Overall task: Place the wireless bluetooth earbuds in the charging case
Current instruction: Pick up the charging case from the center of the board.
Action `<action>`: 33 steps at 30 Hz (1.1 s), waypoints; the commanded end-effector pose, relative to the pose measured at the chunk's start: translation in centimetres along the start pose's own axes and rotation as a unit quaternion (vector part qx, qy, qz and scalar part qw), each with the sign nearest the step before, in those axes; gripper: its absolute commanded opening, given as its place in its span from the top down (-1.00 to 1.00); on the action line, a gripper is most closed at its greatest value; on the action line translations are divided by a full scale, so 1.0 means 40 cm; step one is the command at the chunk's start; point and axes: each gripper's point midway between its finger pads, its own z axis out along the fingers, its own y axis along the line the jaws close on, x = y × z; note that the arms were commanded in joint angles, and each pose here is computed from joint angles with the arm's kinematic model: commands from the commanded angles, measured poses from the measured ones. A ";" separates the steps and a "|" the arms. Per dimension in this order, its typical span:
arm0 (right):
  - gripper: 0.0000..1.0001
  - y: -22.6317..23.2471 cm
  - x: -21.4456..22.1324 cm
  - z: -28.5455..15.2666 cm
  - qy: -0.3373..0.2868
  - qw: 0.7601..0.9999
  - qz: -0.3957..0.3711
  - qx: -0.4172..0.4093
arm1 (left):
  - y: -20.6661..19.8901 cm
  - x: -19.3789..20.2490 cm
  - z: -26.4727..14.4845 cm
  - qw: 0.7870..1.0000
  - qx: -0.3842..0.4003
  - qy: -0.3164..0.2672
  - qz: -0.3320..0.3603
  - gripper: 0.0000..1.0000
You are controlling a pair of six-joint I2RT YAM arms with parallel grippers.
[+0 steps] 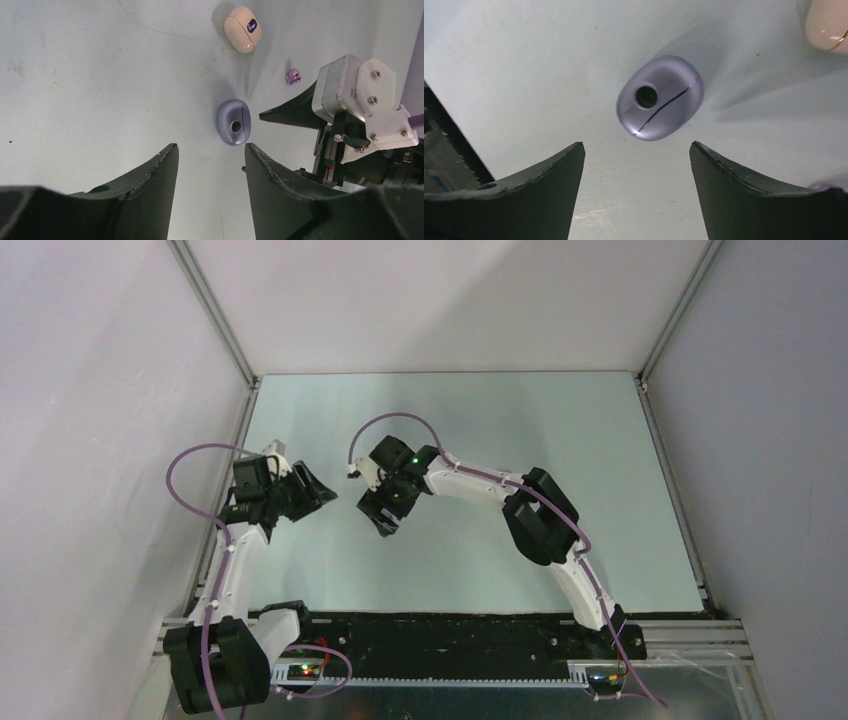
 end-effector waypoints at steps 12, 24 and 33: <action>-0.41 -0.034 -0.058 0.008 -0.043 0.982 0.142 0.113 | 0.071 -0.077 -0.038 0.992 -0.087 -0.047 -0.078 -0.12; -0.43 -0.017 -0.060 0.049 -0.047 0.980 0.158 0.108 | 0.077 -0.044 -0.026 0.992 -0.079 -0.035 -0.091 -0.12; -0.27 -0.034 -0.037 0.078 -0.035 0.977 0.166 0.131 | 0.076 -0.041 -0.027 0.992 -0.078 -0.031 -0.090 -0.12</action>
